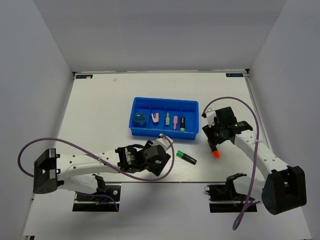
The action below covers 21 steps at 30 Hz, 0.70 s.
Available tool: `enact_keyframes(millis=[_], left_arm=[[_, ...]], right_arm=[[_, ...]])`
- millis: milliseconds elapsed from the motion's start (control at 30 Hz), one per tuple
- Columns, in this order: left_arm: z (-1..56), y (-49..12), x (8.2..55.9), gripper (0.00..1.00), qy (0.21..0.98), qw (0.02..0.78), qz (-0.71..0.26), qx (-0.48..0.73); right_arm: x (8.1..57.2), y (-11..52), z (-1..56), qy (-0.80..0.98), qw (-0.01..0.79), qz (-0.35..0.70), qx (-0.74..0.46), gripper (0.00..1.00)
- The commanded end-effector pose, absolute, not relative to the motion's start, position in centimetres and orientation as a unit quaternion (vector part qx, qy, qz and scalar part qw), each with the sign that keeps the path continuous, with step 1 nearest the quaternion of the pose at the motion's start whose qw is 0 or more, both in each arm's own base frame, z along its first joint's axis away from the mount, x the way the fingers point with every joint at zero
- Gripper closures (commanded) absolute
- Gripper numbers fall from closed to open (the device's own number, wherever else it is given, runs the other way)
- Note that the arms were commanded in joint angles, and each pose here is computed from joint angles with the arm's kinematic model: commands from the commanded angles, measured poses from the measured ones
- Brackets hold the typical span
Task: Sort the stationery into containers
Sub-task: Grab a piece of stationery with the right arm
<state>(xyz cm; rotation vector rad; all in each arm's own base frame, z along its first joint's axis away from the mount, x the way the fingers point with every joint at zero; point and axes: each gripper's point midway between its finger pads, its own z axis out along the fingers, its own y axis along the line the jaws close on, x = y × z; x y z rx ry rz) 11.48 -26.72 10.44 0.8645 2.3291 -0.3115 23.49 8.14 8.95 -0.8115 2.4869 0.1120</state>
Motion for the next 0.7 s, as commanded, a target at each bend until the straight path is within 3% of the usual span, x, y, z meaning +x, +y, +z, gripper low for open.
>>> enact_keyframes(millis=[0,233,467,667], left_arm=[[11.8,-27.6,11.5,0.23,0.880,0.327,-0.143,0.313],[11.4,-26.9,11.2,0.22,0.882,0.328,-0.150,0.304],[11.2,-26.9,11.3,0.22,0.881,0.328,-0.150,0.306],[11.2,-26.8,11.2,0.22,0.881,0.330,-0.153,0.303]], right_arm=[[24.0,7.0,7.7,0.920,0.251,0.015,-0.300,0.45],[23.0,7.1,4.2,0.935,0.193,0.046,-0.293,0.38],[22.4,6.7,2.0,0.948,0.147,0.051,-0.279,0.38],[22.1,5.7,0.8,0.953,0.130,0.034,-0.273,0.55]])
